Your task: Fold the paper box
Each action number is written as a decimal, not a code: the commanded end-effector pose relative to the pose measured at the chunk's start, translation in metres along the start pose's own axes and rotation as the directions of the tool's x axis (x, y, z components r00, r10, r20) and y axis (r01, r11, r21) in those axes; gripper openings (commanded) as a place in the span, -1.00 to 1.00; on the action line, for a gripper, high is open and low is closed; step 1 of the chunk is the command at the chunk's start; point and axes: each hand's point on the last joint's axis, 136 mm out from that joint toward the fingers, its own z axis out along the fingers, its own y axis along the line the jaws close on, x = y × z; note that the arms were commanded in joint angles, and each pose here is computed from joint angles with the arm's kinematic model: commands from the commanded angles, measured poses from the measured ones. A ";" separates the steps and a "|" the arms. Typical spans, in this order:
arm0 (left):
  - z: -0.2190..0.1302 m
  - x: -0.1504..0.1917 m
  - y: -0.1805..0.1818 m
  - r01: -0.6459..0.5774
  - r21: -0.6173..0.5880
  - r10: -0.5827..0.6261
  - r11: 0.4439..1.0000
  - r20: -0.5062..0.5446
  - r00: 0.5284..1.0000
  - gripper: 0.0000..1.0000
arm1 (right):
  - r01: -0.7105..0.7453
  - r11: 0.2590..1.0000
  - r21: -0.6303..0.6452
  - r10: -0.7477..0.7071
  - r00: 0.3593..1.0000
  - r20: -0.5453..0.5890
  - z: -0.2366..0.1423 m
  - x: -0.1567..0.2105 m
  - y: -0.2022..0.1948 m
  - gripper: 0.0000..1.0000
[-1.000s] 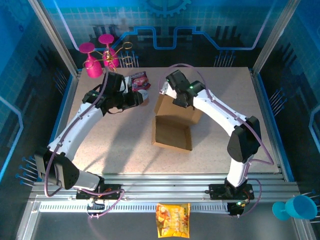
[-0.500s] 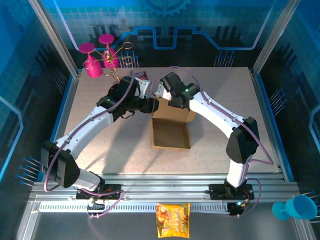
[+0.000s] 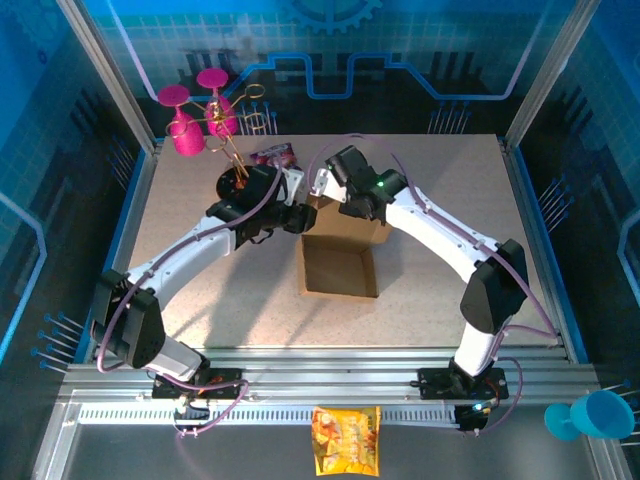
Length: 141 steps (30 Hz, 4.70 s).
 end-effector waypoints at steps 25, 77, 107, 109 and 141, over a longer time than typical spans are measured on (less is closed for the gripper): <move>0.018 -0.003 0.027 -0.104 -0.331 0.156 0.938 0.134 0.979 -1.00 | -0.500 0.828 -0.253 0.530 0.845 0.065 -0.069 0.000 0.006 -0.37; 0.036 0.003 0.024 -0.282 -0.155 0.319 0.947 0.331 0.888 -1.00 | -0.585 -0.778 -0.226 0.538 -0.436 -0.721 0.085 0.069 -0.039 0.02; 0.051 -0.014 0.025 -0.254 -0.158 0.296 0.954 0.383 0.875 -0.72 | -0.415 -0.908 -0.056 0.263 -0.461 -0.847 0.045 0.048 0.013 0.12; 0.050 -0.018 0.025 -0.249 -0.165 0.295 0.954 0.401 0.867 -0.69 | -0.419 -0.907 -0.048 0.256 -0.457 -0.852 0.042 0.047 0.017 0.11; 0.021 -0.023 0.020 -0.123 -0.109 0.160 0.986 0.468 0.869 0.29 | -0.310 -0.951 -0.004 0.169 -0.507 -0.845 0.041 0.035 0.027 -0.92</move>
